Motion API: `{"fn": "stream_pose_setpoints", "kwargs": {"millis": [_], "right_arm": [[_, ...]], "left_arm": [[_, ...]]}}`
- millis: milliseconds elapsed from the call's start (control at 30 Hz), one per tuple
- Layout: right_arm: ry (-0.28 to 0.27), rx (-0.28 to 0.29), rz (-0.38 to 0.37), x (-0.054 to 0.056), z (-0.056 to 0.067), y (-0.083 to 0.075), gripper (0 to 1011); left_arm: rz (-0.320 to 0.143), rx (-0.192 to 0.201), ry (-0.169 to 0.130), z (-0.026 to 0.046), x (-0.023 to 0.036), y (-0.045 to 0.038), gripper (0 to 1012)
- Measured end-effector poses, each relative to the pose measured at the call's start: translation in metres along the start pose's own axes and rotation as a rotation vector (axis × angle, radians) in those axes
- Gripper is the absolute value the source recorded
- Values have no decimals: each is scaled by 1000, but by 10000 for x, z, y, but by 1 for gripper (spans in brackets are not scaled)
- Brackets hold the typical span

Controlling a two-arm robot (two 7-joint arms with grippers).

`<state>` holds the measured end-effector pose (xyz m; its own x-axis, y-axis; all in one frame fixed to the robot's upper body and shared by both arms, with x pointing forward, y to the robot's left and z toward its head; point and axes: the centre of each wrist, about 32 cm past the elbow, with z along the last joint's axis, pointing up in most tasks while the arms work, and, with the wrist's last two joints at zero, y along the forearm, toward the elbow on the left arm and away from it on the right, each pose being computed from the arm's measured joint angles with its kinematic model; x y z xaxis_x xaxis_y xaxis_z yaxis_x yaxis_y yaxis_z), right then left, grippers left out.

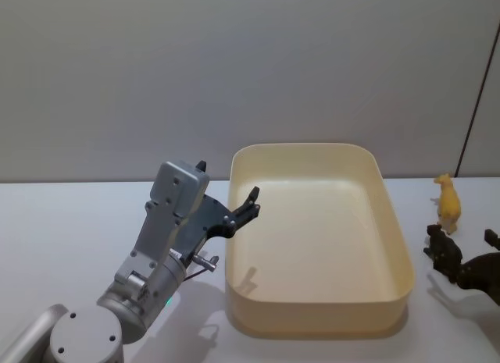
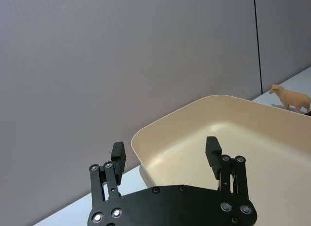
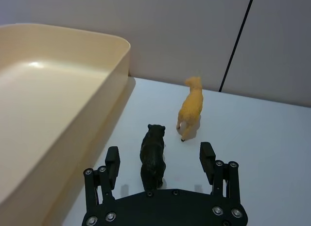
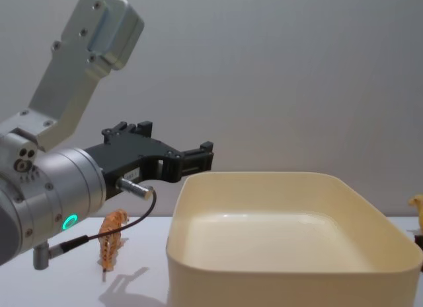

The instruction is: Pick up the toy alternately with two hands and place it into the central storage box.

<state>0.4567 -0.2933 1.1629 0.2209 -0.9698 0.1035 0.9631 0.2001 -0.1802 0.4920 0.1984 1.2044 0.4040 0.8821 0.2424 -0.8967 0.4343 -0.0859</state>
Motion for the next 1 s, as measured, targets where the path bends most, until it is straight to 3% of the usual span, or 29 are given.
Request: {"fn": "stream_pose_setpoints", "kwargs": {"millis": [367,700,733,1000], "right_arm": [[-13,-65,-4,-29,-137,275,994],[-22,-90,1,-59,-187,392,756],[-23,-93,2,-62,-192,403,691],[-26,-100,4,-76,-207,443,449]], "left_arm": [[0,0,0,0,0,0,1001],[0,0,0,0,0,0,1001],[0,0,0,0,0,0,1001],[0,0,0,0,0,0,1001]]}}
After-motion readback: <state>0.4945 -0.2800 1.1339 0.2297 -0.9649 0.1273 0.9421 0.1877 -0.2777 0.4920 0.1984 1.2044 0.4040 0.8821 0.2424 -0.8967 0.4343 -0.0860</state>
